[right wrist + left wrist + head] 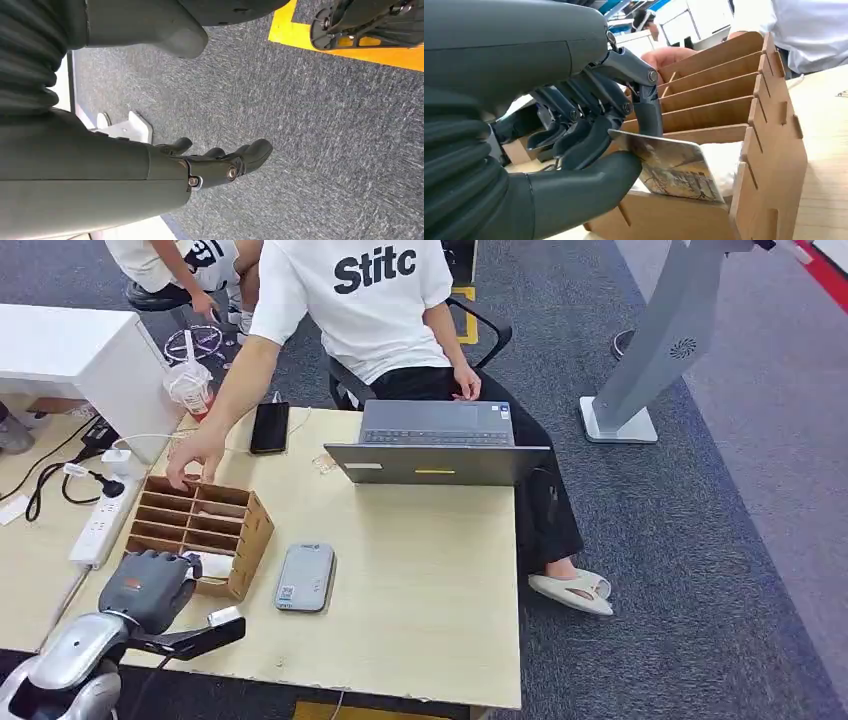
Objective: Pass the card to the sensor for recognition and then transmit it.
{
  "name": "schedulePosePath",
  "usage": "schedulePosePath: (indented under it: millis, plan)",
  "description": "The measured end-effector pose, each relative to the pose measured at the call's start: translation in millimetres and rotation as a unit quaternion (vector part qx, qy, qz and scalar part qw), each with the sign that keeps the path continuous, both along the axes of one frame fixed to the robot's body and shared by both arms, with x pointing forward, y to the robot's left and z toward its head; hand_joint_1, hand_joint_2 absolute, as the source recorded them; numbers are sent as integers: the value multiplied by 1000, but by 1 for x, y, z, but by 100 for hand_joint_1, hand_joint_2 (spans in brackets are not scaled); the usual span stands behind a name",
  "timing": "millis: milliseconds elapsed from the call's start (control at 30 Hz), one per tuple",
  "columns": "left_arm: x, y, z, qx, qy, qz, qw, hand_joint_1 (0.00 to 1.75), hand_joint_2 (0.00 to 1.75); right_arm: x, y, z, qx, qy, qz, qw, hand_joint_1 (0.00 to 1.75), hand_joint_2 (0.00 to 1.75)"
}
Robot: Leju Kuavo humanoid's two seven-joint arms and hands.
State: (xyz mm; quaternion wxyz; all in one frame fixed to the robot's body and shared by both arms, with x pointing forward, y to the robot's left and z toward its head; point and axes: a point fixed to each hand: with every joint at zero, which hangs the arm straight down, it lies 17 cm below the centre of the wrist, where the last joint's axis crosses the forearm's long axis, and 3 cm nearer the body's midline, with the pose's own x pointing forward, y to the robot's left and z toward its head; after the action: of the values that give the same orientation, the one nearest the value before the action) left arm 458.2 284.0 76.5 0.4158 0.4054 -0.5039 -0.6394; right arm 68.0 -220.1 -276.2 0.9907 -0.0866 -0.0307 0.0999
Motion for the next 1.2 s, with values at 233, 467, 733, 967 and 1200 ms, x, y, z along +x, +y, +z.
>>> schedulePosePath:
  millis: [233,467,733,967,1200]
  plan:
    - [2,-6,7,0,-21,-5,1000,175,175,0,0,0,0,0,0,1000,0,175]
    - [4,-11,12,-5,-30,-7,1000,175,175,0,0,0,0,0,-1,1000,0,175]
    - [12,-17,39,-22,-66,-9,998,175,175,1,-1,0,-1,-2,-1,1000,0,175]
    - [26,-13,84,-51,-113,-1,992,175,175,1,-1,0,-3,-4,-3,1000,0,175]
    - [32,-14,105,-63,-133,0,989,175,175,2,-2,0,-6,-4,-3,1000,0,175]
